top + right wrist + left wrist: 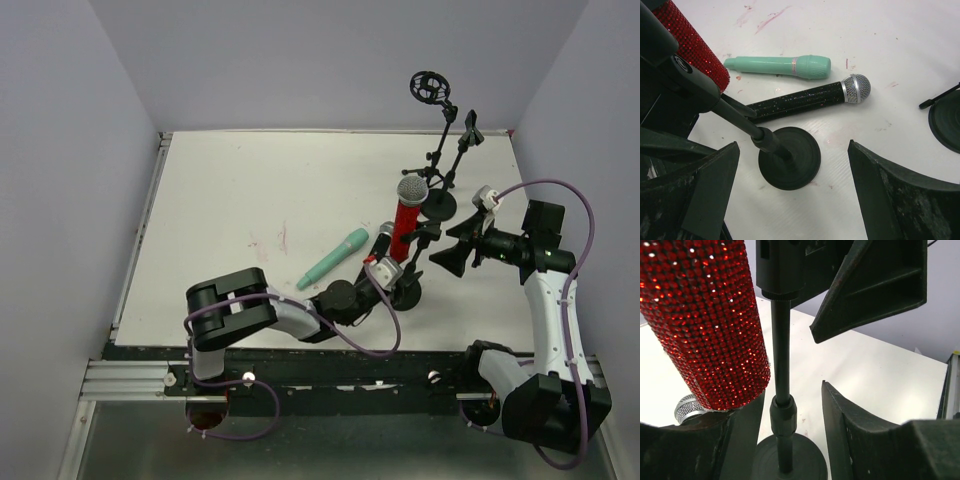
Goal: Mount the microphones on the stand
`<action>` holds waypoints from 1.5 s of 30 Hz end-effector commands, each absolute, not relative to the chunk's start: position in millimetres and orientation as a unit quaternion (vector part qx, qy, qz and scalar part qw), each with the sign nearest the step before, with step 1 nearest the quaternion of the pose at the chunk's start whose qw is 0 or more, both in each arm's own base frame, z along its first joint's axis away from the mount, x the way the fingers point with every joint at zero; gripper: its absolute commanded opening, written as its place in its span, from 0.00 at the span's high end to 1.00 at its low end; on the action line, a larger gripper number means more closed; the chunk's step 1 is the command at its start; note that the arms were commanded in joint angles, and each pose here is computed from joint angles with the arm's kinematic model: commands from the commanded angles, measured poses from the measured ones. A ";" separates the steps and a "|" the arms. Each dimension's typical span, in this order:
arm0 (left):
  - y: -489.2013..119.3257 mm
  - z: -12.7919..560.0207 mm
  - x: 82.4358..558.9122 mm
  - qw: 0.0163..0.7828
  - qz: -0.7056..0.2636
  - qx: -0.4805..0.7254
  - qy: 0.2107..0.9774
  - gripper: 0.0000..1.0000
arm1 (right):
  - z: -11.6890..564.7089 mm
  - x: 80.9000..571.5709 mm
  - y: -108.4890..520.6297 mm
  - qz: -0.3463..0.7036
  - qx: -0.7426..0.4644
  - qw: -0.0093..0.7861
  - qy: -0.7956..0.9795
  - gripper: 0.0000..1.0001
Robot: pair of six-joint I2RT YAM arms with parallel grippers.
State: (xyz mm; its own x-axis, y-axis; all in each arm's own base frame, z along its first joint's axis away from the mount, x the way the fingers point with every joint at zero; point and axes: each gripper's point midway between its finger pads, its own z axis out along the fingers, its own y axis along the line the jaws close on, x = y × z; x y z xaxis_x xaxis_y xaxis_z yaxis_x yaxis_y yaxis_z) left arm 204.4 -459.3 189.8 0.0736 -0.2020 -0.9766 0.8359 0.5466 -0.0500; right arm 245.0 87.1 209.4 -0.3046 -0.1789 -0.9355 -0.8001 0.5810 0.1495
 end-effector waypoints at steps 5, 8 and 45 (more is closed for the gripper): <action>-458.6 209.8 216.4 0.727 -0.333 0.230 0.555 0.48 | 207.8 245.0 85.9 0.314 -0.327 0.493 0.743 0.03; -457.9 206.8 216.1 0.728 -0.329 0.226 0.558 0.46 | 207.2 244.3 86.7 0.317 -0.327 0.492 0.742 0.03; -354.8 182.0 139.7 0.564 -0.396 0.328 0.646 0.04 | 220.9 230.1 140.7 0.439 -0.408 0.479 0.641 0.30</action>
